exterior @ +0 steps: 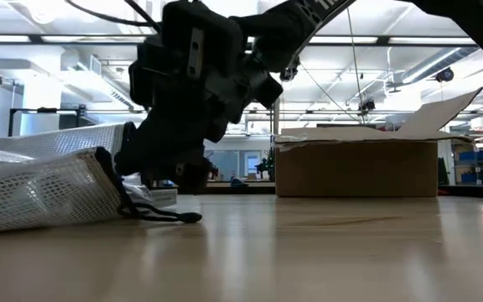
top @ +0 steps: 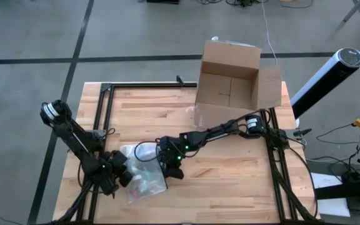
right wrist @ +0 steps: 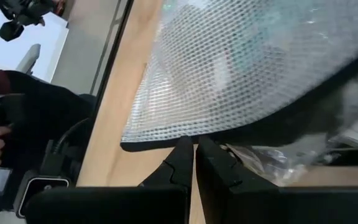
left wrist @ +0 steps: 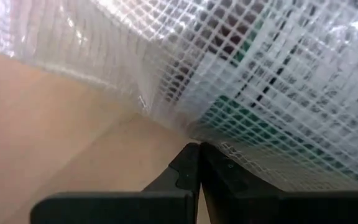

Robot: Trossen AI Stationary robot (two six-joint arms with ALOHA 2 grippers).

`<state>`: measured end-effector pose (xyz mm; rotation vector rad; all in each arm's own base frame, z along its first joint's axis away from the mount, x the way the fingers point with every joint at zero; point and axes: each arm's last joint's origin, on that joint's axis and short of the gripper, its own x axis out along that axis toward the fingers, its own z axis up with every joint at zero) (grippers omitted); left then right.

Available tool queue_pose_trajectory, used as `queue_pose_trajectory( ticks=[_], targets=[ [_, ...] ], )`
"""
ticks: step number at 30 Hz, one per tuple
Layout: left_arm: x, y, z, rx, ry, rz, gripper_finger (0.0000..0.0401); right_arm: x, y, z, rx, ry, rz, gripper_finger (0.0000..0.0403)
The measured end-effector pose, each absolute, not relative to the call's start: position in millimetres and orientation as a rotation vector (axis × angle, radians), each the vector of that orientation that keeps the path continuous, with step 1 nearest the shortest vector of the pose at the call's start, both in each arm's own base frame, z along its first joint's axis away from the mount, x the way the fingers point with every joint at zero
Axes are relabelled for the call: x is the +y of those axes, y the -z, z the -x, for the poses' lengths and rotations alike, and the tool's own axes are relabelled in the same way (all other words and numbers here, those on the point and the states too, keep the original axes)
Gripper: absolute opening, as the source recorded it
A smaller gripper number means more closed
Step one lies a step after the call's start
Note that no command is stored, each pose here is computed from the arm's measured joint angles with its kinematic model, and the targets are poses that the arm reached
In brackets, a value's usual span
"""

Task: Unpack boxes

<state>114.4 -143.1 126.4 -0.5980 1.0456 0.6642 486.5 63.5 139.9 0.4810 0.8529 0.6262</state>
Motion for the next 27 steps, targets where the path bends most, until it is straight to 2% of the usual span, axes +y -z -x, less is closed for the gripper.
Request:
queue_pose_trajectory(
  ticks=[6, 16, 27],
  targets=[
    [-134.7, -129.5, -119.3, 0.997, -0.627, 0.497, 0.0, 67.0, -140.9, -488.2, 0.837, -0.603, -0.494, 0.0],
    [-130.1, -131.2, -124.3, 1.003, -0.632, 0.491, 0.0, 41.7, -151.9, -481.0, 0.889, -0.506, -0.453, 0.0],
    [-127.2, -132.9, -122.5, 1.007, -0.646, 0.473, 0.0, 42.0, -141.3, -476.7, 0.95, -0.42, -0.338, 0.0]
  ],
)
